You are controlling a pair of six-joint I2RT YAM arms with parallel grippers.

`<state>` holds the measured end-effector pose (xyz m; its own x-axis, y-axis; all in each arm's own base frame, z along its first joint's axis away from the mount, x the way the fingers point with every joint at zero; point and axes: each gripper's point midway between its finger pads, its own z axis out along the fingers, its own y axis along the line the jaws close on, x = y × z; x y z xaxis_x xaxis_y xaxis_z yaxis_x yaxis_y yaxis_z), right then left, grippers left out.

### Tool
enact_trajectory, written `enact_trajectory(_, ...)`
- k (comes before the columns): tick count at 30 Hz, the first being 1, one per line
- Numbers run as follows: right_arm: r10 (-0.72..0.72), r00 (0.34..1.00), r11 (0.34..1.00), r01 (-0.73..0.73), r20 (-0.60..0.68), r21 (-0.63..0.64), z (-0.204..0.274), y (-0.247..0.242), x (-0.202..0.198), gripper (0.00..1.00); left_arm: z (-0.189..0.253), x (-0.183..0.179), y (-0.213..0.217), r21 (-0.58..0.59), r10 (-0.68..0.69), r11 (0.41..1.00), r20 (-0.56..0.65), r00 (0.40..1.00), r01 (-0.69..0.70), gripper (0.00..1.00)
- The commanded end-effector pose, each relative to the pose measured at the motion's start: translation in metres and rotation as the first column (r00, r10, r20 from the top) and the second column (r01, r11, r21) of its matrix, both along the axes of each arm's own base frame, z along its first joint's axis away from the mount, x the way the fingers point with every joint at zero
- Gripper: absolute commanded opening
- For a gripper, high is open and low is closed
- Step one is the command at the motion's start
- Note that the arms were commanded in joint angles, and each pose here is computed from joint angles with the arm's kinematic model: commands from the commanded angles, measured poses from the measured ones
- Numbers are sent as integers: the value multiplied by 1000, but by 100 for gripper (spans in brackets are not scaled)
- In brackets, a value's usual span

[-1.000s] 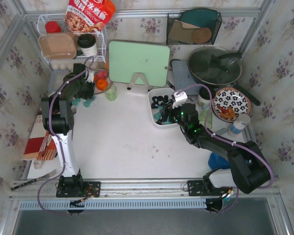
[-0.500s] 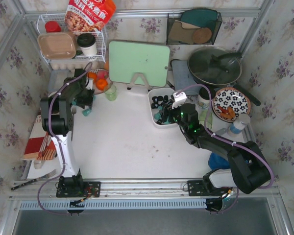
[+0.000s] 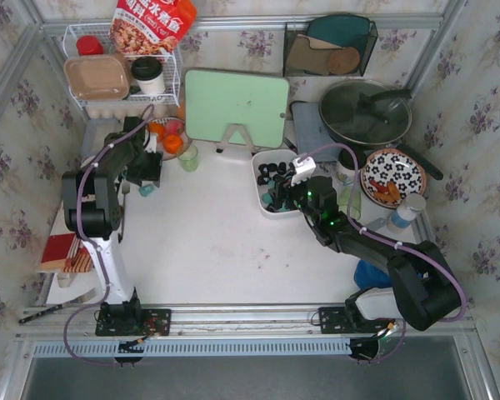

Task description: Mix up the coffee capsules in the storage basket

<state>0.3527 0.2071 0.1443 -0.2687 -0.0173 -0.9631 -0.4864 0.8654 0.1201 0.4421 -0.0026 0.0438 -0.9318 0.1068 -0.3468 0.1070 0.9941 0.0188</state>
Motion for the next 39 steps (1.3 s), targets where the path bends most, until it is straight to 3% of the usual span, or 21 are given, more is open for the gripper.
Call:
enact_trajectory(1, 18, 999, 1000, -19, 37, 17, 12, 4, 2, 71, -10, -4, -1, -12, -71, 997, -45, 996, 71, 60)
enact_trajectory(10, 26, 999, 1000, -27, 36, 14, 12, 6, 2, 71, -18, -9, 11, 33, -78, 996, -119, 990, 82, 56)
enact_trajectory(12, 27, 999, 999, -28, 34, 15, 11, 6, 2, 71, -16, -11, 12, 34, -61, 997, -121, 991, 66, 50)
enact_trajectory(20, 39, 999, 999, -39, 19, 15, 7, 10, 3, 71, -12, -23, 15, 59, -10, 998, -146, 989, 18, 48)
enact_trajectory(25, 45, 999, 999, -45, 14, 13, 5, 11, 2, 71, -23, -30, 18, 75, 11, 997, -195, 981, 4, 42)
enact_trajectory(29, 45, 999, 999, -45, 17, 11, 6, 11, 2, 71, -25, -30, 18, 78, 22, 997, -211, 977, -5, 31)
enact_trajectory(34, 41, 999, 999, -41, 13, 6, 4, 11, 3, 71, -3, -26, 9, 47, 60, 997, -151, 987, -54, 23)
enact_trajectory(39, 44, 998, 999, -44, 38, -5, 4, 12, 3, 72, 31, -23, -24, -63, 74, 995, -20, 997, -75, 18)
